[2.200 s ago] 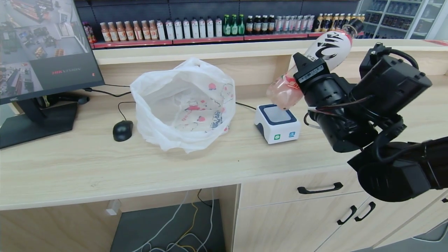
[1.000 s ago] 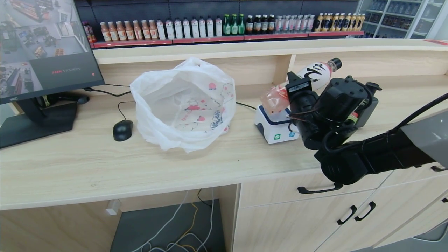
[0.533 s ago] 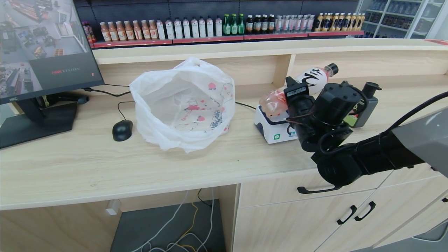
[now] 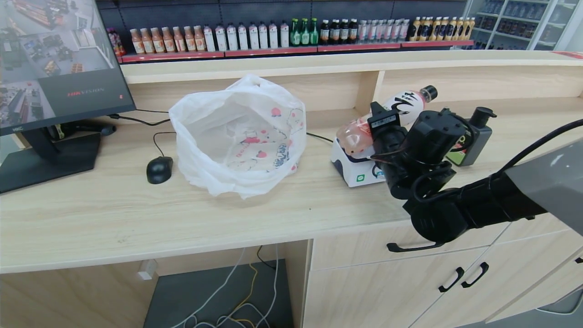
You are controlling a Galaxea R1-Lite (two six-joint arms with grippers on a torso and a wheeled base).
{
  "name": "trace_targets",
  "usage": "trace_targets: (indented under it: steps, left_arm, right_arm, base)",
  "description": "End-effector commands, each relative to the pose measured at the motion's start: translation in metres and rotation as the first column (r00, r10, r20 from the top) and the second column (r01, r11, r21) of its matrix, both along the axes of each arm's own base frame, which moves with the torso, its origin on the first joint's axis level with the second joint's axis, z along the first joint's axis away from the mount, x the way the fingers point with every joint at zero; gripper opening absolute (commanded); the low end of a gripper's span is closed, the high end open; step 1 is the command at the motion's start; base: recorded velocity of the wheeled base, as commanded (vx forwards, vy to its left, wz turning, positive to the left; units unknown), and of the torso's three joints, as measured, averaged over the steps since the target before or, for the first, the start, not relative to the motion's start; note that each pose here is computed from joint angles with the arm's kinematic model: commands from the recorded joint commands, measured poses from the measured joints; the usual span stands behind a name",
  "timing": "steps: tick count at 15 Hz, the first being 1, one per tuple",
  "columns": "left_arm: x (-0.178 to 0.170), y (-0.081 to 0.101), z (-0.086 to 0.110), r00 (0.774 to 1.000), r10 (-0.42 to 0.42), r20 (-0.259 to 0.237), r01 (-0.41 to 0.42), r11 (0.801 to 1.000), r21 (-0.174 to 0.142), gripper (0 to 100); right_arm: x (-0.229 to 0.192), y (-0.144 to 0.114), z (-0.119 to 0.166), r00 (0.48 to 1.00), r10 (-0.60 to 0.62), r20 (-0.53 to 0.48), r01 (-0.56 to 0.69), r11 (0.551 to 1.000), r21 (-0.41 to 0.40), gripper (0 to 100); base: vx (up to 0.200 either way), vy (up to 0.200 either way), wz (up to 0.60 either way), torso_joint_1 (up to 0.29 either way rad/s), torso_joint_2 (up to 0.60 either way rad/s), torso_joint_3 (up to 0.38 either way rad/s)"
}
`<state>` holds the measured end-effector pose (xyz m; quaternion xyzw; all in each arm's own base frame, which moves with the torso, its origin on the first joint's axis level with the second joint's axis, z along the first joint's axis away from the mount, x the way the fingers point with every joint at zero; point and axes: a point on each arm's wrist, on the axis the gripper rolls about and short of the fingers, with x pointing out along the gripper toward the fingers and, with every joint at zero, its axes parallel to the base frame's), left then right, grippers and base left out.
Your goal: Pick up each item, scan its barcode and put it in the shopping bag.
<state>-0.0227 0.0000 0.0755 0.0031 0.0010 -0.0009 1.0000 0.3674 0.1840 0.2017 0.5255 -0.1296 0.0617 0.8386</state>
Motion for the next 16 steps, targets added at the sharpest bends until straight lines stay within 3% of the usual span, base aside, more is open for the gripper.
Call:
trace_targets:
  steps: [1, 16]
  left_arm:
    - [0.0, 0.0, 0.0, 1.0, 0.0, 0.0, 0.0, 1.0, 0.0, 100]
    - [0.0, 0.0, 0.0, 1.0, 0.0, 0.0, 0.0, 1.0, 0.0, 100]
  right_arm:
    - [0.0002, 0.0002, -0.0008, 1.0, 0.0, -0.002, 0.0, 1.0, 0.0, 0]
    - [-0.0021, 0.0011, 0.002, 1.0, 0.005, 0.003, -0.005, 1.0, 0.007, 0]
  base:
    - [0.0, 0.0, 0.0, 0.0, 0.0, 0.0]
    - [0.0, 0.0, 0.0, 0.0, 0.0, 0.0]
